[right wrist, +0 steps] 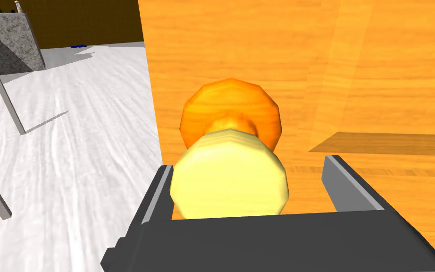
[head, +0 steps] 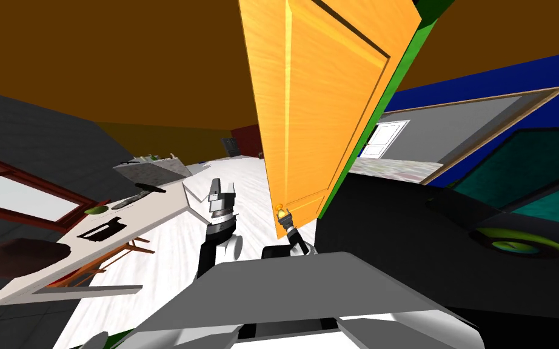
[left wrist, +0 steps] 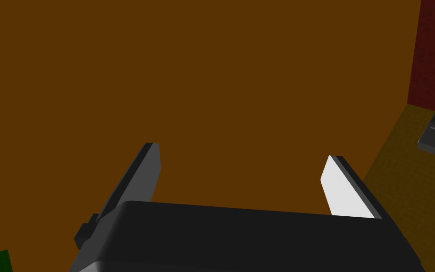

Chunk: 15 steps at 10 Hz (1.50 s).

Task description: Push the door open

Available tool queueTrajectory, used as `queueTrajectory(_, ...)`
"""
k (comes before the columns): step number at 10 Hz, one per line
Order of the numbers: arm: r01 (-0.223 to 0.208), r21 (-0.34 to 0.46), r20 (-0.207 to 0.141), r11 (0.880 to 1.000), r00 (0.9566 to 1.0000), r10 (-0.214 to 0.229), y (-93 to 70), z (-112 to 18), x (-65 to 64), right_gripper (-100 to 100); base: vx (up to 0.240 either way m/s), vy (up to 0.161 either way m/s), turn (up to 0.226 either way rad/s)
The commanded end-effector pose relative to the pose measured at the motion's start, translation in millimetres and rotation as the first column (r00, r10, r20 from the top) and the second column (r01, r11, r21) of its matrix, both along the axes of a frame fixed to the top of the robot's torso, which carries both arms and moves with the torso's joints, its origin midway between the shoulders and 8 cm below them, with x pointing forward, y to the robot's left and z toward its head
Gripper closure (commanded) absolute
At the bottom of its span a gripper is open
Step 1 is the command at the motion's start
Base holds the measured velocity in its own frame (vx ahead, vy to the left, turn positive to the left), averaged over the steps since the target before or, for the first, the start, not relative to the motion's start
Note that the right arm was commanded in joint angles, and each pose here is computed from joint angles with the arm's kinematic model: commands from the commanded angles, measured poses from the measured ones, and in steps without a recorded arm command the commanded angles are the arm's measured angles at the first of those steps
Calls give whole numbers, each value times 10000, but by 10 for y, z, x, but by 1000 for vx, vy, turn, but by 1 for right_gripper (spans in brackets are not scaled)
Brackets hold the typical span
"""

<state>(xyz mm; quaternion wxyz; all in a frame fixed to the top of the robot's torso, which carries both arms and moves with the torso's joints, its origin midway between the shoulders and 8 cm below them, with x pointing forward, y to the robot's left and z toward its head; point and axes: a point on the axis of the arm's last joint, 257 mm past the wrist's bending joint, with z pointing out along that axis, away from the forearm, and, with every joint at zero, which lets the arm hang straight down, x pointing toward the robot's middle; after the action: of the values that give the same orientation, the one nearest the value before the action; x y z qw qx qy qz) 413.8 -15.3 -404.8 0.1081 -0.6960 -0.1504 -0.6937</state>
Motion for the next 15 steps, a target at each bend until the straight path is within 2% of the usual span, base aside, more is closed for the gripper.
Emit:
queueTrajectory(1, 341, -92, 3, 9994, 9994, -341, -194, 7, 66, 100, 93, 100, -32)
queueTrajectory(2, 341, -92, 3, 9994, 9994, -341, -194, 7, 66, 100, 38, 33, 17)
queueTrajectory(5, 826, -68, 30, 9966, 9966, -826, -363, 23, 154, 100, 81, 89, -51)
queueTrajectory(7, 947, -51, 35, 9955, 9955, -947, -400, 28, 174, 100, 85, 94, -32)
queueTrajectory(8, 1188, -13, 43, 9929, 9929, -1188, -474, 39, 214, 100, 88, 98, -41)
queueTrajectory(11, 1532, 69, 45, 9882, 9882, -1533, -566, 57, 267, 100, 115, 116, -51)
queueTrajectory(13, 1848, 171, 35, 9826, 9828, -1849, -639, 75, 311, 100, 116, 135, -51)
queueTrajectory(14, 1848, 171, 35, 9826, 9828, -1849, -639, 75, 311, 100, 75, 74, -45)
queueTrajectory(15, 2039, 247, 22, 9787, 9790, -2040, -677, 87, 336, 100, 102, 78, -29)
